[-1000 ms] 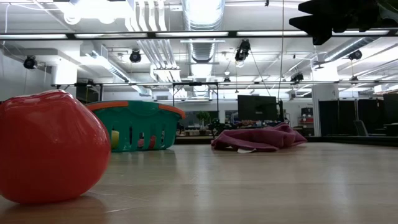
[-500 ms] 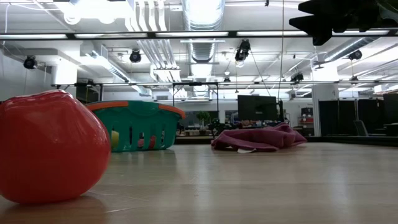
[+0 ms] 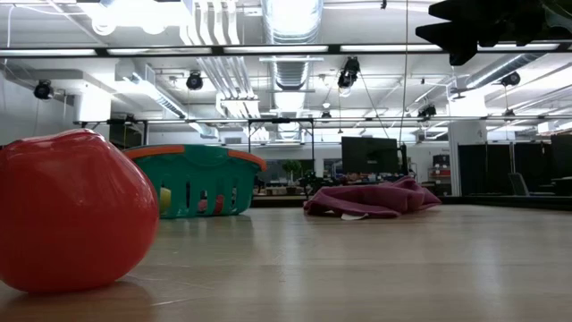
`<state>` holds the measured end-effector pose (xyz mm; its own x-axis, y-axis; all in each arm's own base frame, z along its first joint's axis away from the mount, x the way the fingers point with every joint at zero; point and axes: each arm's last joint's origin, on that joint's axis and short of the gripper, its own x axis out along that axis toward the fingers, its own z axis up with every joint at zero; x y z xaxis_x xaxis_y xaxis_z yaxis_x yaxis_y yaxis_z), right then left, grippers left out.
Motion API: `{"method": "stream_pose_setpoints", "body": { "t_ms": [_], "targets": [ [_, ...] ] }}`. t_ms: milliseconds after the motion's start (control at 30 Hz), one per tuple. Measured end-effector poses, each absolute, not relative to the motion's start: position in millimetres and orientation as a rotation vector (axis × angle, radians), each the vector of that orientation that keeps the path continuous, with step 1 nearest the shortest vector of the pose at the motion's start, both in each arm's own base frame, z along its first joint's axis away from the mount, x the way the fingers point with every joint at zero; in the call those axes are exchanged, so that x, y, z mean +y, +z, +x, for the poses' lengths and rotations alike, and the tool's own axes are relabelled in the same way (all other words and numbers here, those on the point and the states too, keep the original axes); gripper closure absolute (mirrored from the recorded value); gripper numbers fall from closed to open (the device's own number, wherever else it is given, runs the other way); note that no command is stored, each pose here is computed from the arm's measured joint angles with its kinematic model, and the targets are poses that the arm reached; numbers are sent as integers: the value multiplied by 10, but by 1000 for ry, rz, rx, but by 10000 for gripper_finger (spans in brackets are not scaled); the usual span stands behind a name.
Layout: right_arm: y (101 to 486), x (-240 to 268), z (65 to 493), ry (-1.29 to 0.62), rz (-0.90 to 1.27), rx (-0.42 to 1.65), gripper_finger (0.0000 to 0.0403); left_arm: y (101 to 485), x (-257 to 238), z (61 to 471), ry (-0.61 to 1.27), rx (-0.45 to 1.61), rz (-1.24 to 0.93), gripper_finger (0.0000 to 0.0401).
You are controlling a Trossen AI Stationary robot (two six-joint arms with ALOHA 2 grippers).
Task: Pick and placing Produce into tupperware
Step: Put the orange peach into the blue basket
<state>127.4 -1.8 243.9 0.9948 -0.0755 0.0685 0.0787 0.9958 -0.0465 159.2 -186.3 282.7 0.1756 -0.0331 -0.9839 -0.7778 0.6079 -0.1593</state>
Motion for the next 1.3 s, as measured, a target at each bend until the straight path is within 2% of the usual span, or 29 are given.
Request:
{"method": "stream_pose_setpoints", "body": {
  "t_ms": [333,667,1300],
  "targets": [
    [2390,-18,1278,-77,-50,-53,156,2542,-2015,1730,792,1374,-821,8],
    [2366,-18,1280,-77,-52,-46,156,2382,-2048,1847,853,1388,-802,8],
    [2361,-18,1280,-76,-51,-44,156,2094,-2221,2033,755,1433,-746,9]
  ]
}}
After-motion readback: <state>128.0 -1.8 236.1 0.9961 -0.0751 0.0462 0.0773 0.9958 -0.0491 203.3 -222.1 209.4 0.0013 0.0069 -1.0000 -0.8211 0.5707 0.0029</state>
